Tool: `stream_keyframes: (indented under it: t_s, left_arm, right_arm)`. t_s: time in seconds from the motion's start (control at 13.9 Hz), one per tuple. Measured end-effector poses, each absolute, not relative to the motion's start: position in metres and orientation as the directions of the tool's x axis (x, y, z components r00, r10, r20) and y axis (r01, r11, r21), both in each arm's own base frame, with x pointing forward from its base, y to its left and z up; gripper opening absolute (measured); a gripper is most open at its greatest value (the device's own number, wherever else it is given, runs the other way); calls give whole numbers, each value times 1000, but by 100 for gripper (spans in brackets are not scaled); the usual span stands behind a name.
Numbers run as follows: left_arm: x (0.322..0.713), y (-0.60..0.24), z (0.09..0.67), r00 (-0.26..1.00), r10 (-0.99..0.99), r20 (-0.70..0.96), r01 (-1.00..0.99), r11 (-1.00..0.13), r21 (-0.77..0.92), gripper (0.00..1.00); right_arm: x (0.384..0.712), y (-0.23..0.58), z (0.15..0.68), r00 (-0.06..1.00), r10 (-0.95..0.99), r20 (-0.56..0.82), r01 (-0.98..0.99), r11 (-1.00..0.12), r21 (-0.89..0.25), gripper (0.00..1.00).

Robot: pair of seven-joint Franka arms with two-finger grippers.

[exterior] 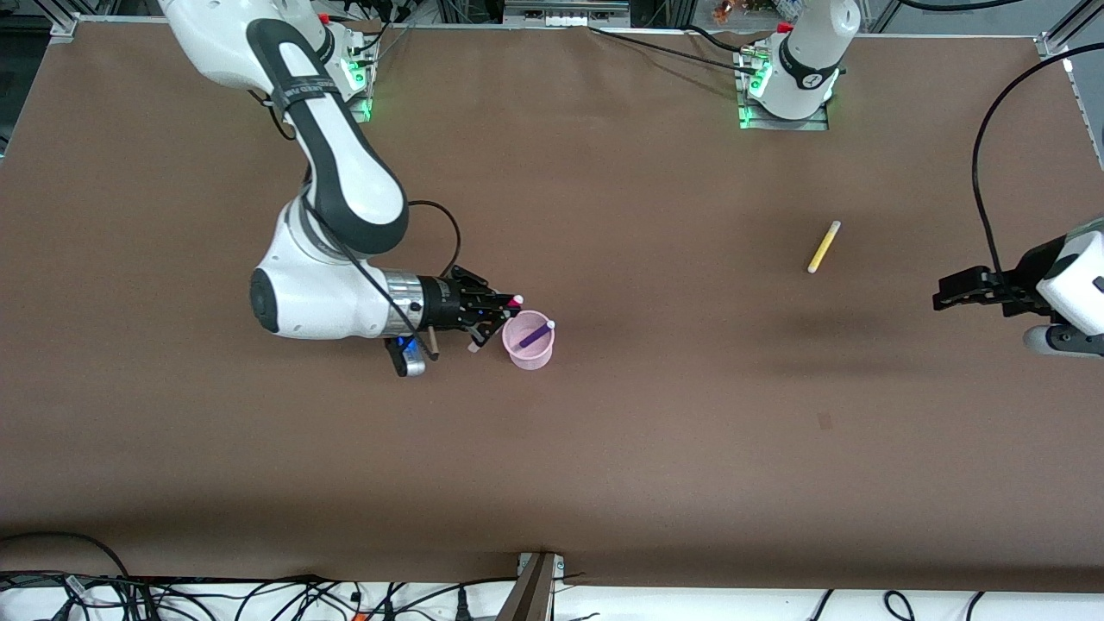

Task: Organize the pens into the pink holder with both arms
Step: 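Carry the pink marker upright over the pink cup with the right gripper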

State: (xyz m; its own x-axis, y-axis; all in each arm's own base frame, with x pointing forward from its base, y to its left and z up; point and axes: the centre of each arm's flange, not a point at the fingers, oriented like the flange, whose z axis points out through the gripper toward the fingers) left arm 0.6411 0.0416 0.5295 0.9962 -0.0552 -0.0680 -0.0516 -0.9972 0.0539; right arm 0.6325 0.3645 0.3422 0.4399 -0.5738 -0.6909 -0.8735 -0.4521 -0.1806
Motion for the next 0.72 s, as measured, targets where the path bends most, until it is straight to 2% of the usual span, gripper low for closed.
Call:
stream_keyframes:
  t_s: [0.29,0.72]
  left_arm:
    - [638,37,533,996,-67,-65,-64,-996,56,100]
    - [638,36,532,995,-69,-68,-65,-996,57,100]
  right_arm:
    - [617,405,332,441,-575,-689,-879,-432,-202,18]
    - [626,400,331,324,-527,-785,-934,-309,-178,18]
